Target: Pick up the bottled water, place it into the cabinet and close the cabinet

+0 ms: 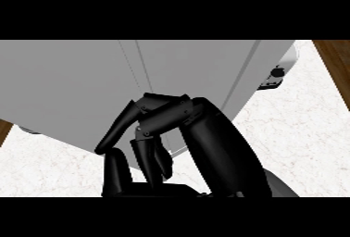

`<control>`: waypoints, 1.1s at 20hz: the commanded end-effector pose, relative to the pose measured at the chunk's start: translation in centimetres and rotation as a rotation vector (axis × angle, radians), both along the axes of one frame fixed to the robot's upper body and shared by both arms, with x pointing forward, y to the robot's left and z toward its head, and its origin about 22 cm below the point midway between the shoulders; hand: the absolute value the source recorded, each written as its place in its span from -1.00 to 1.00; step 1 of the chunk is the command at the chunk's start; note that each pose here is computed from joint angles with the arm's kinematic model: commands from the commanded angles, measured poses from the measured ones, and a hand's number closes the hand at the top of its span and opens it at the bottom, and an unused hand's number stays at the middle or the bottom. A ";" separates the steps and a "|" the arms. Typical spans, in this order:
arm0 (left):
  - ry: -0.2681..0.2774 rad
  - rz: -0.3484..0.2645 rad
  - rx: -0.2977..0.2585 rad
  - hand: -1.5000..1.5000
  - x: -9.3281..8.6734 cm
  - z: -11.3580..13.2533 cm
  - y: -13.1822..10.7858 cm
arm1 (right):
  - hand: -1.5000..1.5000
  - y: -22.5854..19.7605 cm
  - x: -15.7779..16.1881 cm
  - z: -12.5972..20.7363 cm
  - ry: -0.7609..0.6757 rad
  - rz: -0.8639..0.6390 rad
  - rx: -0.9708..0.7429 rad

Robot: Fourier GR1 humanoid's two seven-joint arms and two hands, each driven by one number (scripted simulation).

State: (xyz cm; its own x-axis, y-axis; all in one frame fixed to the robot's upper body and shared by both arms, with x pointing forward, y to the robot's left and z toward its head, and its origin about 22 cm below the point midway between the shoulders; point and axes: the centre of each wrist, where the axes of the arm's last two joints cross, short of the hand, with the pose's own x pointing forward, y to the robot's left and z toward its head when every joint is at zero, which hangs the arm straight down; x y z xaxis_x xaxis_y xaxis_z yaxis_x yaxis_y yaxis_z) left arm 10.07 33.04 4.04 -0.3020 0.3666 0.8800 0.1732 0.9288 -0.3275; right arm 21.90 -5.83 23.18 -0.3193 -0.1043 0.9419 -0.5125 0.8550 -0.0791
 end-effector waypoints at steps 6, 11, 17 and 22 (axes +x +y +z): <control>-0.009 -0.001 0.002 1.00 -2.1 1.3 1.9 | 1.00 2.0 7.8 -1.3 0.048 -0.038 -0.043; -0.006 0.005 0.009 1.00 -1.8 0.4 4.0 | 1.00 1.5 12.3 -1.4 0.089 -0.067 -0.067; -0.008 0.007 -0.004 1.00 -0.8 0.7 2.7 | 1.00 0.4 15.1 -4.1 0.117 -0.082 -0.107; -0.020 -0.014 0.002 1.00 -0.1 2.0 3.5 | 1.00 -1.3 16.1 -5.8 0.129 -0.133 -0.111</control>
State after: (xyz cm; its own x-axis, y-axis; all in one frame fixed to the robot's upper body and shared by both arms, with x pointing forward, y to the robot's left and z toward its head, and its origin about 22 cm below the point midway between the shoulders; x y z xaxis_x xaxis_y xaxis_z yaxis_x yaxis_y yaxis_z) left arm 9.46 36.25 5.33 -0.3157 0.3640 0.8763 0.1896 0.9291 -0.3176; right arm 34.15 -3.64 20.70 -0.3107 -0.0323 0.9500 -0.5346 0.8323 -0.1465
